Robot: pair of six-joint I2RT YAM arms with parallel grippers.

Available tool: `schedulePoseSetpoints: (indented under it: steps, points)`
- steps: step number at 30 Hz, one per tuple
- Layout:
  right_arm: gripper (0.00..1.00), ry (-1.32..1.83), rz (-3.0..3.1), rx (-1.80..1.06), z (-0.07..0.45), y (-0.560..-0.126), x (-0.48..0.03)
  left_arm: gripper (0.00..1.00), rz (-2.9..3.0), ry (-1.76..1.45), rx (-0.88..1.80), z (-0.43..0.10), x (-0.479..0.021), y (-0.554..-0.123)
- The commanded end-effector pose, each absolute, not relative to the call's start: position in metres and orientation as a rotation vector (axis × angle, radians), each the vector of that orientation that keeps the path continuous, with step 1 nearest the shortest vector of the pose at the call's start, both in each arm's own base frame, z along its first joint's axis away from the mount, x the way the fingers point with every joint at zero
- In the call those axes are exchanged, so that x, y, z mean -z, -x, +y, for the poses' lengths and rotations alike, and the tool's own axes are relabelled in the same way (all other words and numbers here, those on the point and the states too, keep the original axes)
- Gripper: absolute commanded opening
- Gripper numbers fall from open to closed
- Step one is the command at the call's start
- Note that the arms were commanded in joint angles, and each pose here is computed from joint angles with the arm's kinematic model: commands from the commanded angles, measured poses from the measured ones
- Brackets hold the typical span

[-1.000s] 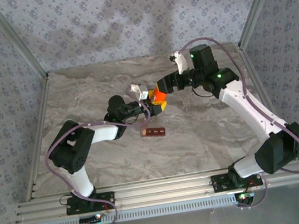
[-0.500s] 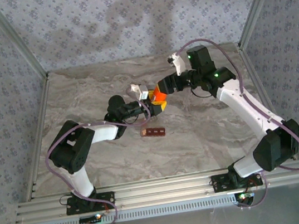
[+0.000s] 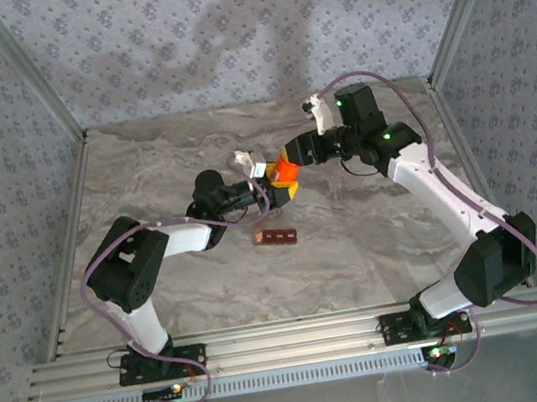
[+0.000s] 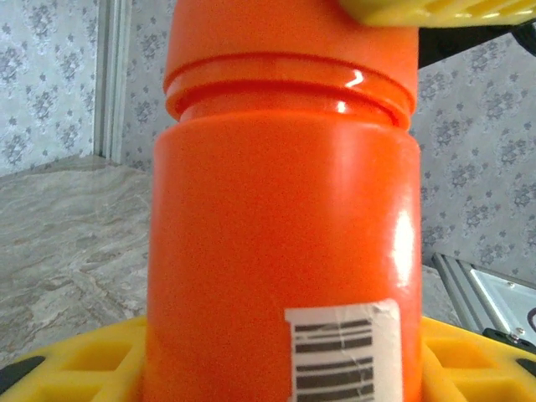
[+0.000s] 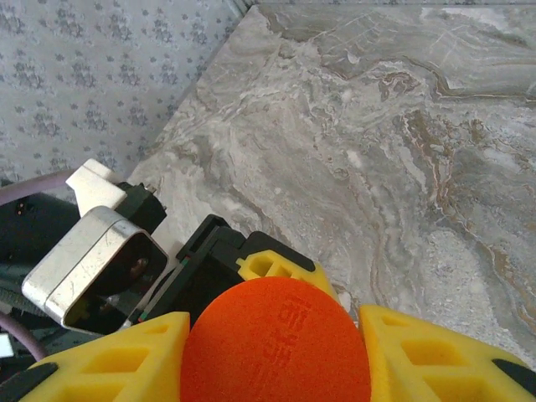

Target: Sort the pills into containers

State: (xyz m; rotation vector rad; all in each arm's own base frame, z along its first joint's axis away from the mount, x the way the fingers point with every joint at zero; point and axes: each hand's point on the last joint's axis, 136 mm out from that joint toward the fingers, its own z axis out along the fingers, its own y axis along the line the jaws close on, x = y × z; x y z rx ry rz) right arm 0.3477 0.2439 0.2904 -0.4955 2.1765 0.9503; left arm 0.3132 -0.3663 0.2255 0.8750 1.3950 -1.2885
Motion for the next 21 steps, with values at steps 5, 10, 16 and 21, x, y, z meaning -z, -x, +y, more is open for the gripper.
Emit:
schedulePoseSetpoints:
  steps: [5,10,16,21]
  points:
    - [0.44,0.143,2.325,-0.961,0.247,-0.355,-0.261,0.0,1.202,-0.882,1.168,-0.362,-0.28,-0.308]
    - [0.42,0.029,2.367,-0.902,0.248,-0.354,-0.25,0.0,1.208,-0.9,1.148,-0.366,-0.274,-0.307]
    - [0.41,-0.095,2.392,-0.886,0.246,-0.353,-0.245,0.0,1.219,-0.89,1.11,-0.369,-0.267,-0.312]
    - [0.41,-0.154,2.371,-0.926,0.251,-0.352,-0.249,0.0,1.227,-0.881,1.1,-0.373,-0.263,-0.317]
